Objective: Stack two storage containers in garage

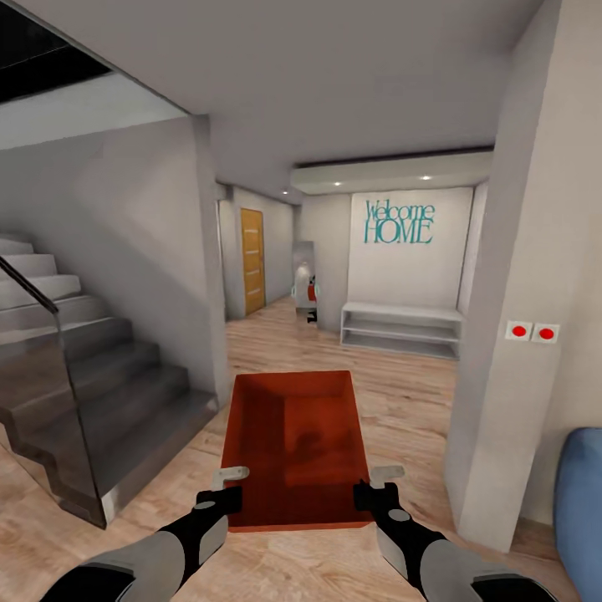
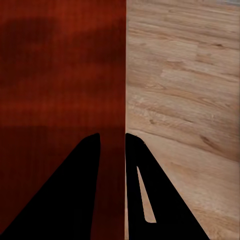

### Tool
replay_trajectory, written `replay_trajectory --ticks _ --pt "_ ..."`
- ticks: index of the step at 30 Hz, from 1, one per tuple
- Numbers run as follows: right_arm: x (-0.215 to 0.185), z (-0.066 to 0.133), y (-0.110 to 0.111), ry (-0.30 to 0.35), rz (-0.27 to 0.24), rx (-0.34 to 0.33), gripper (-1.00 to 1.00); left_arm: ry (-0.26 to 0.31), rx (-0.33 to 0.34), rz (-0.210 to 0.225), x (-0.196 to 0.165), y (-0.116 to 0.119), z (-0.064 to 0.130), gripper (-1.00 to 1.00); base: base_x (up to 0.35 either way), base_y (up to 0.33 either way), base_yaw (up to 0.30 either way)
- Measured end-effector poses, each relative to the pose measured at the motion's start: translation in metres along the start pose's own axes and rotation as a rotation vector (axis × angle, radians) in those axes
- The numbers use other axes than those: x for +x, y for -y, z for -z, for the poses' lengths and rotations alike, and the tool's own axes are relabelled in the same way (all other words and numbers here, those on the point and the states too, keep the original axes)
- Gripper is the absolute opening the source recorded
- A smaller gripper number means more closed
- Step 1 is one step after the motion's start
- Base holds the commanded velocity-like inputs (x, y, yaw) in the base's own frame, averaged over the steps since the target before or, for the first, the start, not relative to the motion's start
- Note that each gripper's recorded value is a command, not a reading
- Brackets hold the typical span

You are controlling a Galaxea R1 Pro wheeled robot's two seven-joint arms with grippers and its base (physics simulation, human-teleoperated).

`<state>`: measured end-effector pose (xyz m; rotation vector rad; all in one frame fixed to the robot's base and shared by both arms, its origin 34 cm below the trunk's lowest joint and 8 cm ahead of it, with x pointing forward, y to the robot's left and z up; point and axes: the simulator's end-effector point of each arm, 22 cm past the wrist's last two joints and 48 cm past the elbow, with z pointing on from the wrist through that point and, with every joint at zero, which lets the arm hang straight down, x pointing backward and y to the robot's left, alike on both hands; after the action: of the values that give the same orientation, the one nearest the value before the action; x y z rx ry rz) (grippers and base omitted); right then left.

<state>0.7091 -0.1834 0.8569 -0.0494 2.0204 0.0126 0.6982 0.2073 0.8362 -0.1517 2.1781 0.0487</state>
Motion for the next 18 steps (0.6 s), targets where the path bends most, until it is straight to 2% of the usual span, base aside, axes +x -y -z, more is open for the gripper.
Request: replay_trajectory --ticks 6,13,18 --pt "0.0 0.0 0.0 0.0 0.0 0.0 -1.0 0.0 0.0 0.0 0.0 0.0 0.0 -1.0 0.324 0.0 -0.004" --pt "0.0 0.0 0.0001 0.0 0.0 0.0 -1.0 0.0 0.0 0.0 0.0 0.0001 0.0 -1.0 0.324 0.0 -0.116" --pt "0.0 0.0 0.0 0.0 0.0 0.0 -1.0 0.0 0.0 0.0 0.0 0.0 0.0 -1.0 0.324 0.0 -0.03"
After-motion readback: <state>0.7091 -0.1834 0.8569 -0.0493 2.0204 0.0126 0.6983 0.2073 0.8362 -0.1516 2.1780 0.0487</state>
